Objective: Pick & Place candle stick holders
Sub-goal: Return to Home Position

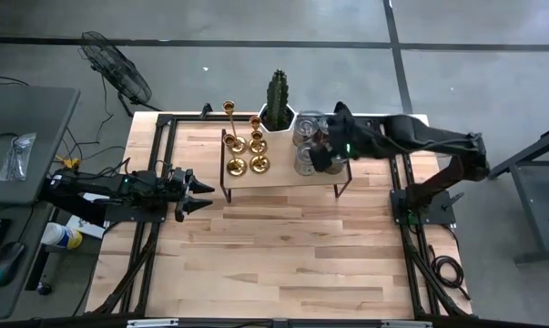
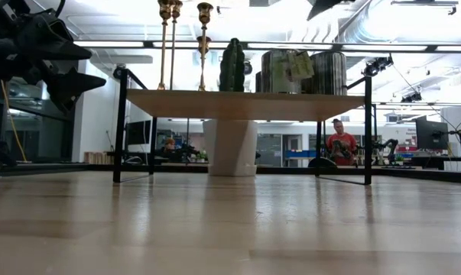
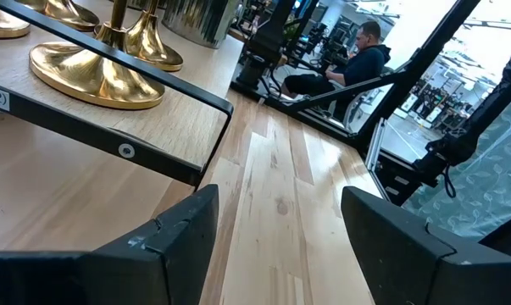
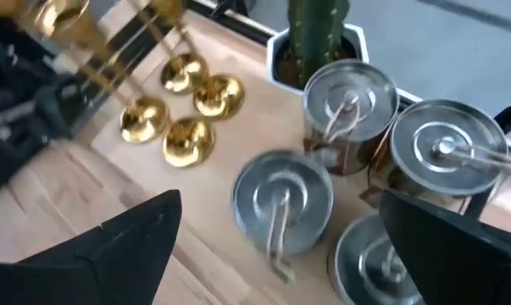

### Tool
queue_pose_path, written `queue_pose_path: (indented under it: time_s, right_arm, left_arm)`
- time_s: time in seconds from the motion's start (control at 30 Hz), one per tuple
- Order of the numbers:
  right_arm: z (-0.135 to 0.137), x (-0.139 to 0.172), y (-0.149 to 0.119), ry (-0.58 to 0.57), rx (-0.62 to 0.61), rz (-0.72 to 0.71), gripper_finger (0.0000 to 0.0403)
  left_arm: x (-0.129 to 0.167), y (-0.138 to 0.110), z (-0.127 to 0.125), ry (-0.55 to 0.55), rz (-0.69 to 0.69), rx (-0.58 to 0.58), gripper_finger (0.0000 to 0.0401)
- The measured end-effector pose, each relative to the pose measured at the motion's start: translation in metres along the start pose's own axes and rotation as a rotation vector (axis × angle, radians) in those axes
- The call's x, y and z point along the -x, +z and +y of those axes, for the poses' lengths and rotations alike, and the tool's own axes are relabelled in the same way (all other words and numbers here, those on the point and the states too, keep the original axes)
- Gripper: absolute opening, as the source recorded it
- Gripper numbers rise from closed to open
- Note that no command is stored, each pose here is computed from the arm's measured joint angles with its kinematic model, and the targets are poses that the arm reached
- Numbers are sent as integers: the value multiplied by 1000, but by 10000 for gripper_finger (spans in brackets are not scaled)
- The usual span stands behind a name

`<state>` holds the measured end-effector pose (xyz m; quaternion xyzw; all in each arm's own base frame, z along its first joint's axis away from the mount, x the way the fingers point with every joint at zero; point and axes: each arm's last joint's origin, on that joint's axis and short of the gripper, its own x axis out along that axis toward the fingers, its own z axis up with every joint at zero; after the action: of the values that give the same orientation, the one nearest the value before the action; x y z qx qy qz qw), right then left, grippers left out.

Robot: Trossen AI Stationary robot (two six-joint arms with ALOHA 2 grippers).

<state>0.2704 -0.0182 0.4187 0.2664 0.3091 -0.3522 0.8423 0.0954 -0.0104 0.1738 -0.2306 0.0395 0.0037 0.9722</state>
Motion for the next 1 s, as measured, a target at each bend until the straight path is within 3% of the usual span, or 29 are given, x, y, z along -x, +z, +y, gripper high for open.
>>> queue_pose_path:
  time_s: [0.2, 0.47, 0.63, 0.73, 1.0]
  right_arm:
    - [13, 16, -24, -47, 111, -32, 337]
    - [23, 21, -62, -28, 210, -63, 170]
    - [18, 12, -90, 49, 210, -75, 62]
    - [9, 7, -103, 139, 177, -78, 13]
    - [-27, 2, -133, 553, 122, -110, 4]
  left_arm:
    - [0, 0, 0, 0, 0, 0, 246]
    - [0, 0, 0, 0, 0, 0, 246]
    - [0, 0, 0, 0, 0, 0, 246]
    - [0, 0, 0, 0, 0, 0, 246]
    - [0, 0, 0, 0, 0, 0, 246]
